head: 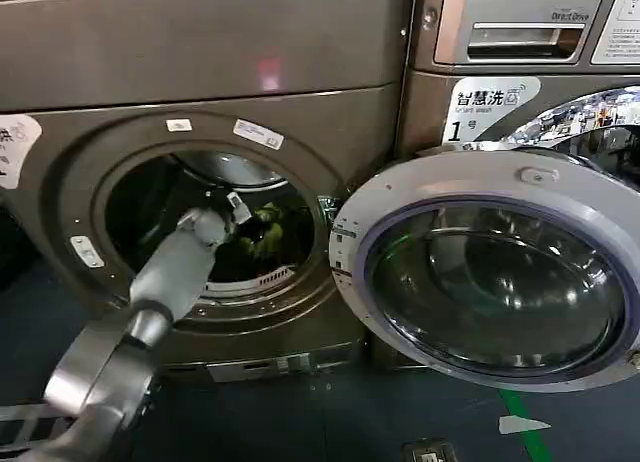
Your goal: Grasp the clothes from the dryer.
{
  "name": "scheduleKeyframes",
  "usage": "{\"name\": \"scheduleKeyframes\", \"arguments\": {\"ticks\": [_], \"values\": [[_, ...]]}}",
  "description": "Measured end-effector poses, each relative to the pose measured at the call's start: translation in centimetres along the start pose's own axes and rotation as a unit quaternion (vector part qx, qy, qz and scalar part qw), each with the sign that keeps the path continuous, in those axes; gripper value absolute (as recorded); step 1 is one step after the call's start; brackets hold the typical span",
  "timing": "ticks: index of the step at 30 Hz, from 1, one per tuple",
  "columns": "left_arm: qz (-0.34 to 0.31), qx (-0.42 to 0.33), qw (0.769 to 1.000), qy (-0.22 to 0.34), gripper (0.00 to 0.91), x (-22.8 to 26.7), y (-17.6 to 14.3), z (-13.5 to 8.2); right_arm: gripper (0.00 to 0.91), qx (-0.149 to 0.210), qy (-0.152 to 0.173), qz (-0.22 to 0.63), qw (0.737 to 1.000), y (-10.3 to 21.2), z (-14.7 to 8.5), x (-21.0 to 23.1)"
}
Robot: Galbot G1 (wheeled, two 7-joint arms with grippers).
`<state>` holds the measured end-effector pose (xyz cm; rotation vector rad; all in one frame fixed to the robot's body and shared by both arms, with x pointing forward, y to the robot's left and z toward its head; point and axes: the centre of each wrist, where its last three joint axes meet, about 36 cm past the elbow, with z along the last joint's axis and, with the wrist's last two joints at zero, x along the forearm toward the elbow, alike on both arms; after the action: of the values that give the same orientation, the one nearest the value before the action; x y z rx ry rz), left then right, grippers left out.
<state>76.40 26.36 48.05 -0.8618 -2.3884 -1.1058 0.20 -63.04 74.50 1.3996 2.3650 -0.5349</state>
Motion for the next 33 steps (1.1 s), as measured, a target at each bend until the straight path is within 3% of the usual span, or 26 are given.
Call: {"name": "scheduleKeyframes", "arguments": {"ticks": [8, 18, 26, 33], "values": [[-0.115, 0.118, 0.979, -0.121, 0.000, 0.1, -3.0, -0.2, 0.907, -0.004, -0.004, -0.001, 1.000, 0.1, -0.3, 0.1], [-0.261, 0.236, 0.905, -0.238, 0.000, 2.0, -6.5, -0.4, 0.907, -0.018, -0.006, -0.006, 1.000, 0.7, -0.6, 0.3], [-0.358, 0.279, 0.841, -0.294, 0.000, 4.6, -10.0, -0.1, 0.907, -0.023, -0.023, -0.012, 0.999, 0.6, -0.5, 0.6], [-0.406, 0.290, 0.808, -0.312, 0.000, 6.6, -13.9, 0.4, 0.907, -0.018, -0.037, -0.011, 0.999, 0.5, -0.9, 0.7]]}}
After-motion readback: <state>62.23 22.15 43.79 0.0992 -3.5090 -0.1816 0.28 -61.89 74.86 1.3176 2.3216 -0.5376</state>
